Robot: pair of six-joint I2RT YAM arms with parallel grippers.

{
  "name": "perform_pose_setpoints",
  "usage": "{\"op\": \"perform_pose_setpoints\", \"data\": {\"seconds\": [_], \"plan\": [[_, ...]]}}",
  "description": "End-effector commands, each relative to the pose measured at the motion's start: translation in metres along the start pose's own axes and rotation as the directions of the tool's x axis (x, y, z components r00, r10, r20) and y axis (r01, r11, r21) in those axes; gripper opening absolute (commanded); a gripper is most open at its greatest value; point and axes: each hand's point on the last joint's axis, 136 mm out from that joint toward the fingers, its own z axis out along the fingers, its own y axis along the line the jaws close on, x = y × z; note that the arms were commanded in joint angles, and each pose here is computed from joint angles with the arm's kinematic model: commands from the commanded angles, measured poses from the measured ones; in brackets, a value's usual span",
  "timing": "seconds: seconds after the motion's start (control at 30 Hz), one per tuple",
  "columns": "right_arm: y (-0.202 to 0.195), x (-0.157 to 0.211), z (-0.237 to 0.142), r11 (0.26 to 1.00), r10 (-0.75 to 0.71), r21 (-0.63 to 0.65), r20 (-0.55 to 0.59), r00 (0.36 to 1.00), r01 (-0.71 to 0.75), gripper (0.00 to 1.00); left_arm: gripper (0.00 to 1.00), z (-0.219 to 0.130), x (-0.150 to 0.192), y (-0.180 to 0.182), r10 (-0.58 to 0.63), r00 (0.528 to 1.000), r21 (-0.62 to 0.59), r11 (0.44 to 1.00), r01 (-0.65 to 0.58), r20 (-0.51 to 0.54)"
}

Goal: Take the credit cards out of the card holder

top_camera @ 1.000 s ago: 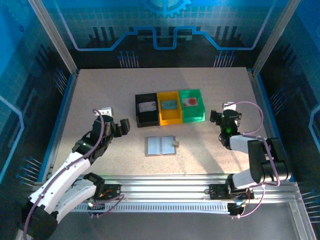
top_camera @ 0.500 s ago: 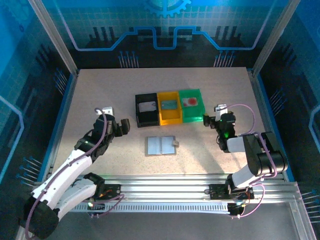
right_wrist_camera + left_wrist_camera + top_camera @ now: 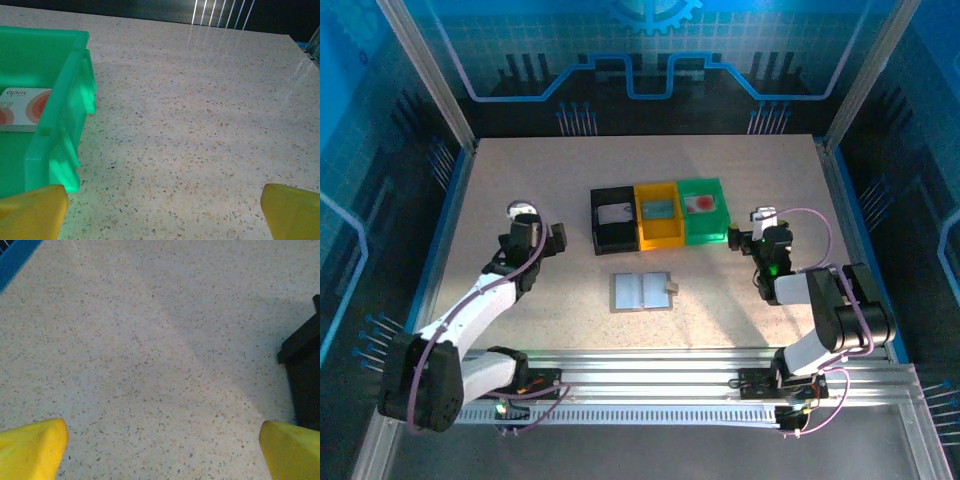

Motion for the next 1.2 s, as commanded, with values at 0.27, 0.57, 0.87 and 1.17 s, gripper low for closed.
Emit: {"op": "perform_pose_setpoints", "data": {"seconds": [0.27,0.57,0.87,1.17], "plan": [[-0.006,-0.015,0.001,1.0,0.012,0.028,0.053,0.999,-0.013,1.0,0.99,0.027,-0.012,0.0,0.011,0.98,0.073,0.997,-0.025,0.196],[-0.006,-0.015,0.001,1.0,0.011,0.029,0.054,0.998,-0.012,1.0,0.99,0.046,-0.019,-0.016,0.097,0.963,0.111,0.986,-0.128,0.251],[-0.006,-0.016,0.001,1.0,0.011,0.028,0.055,0.998,-0.013,1.0,0.99,0.065,-0.014,-0.011,0.068,0.968,0.128,0.987,-0.102,0.242],[-0.006,-0.016,0.001,1.0,0.011,0.028,0.055,0.998,-0.012,1.0,0.99,0.064,-0.004,-0.011,0.051,0.961,0.172,0.98,-0.1,0.271]]}}
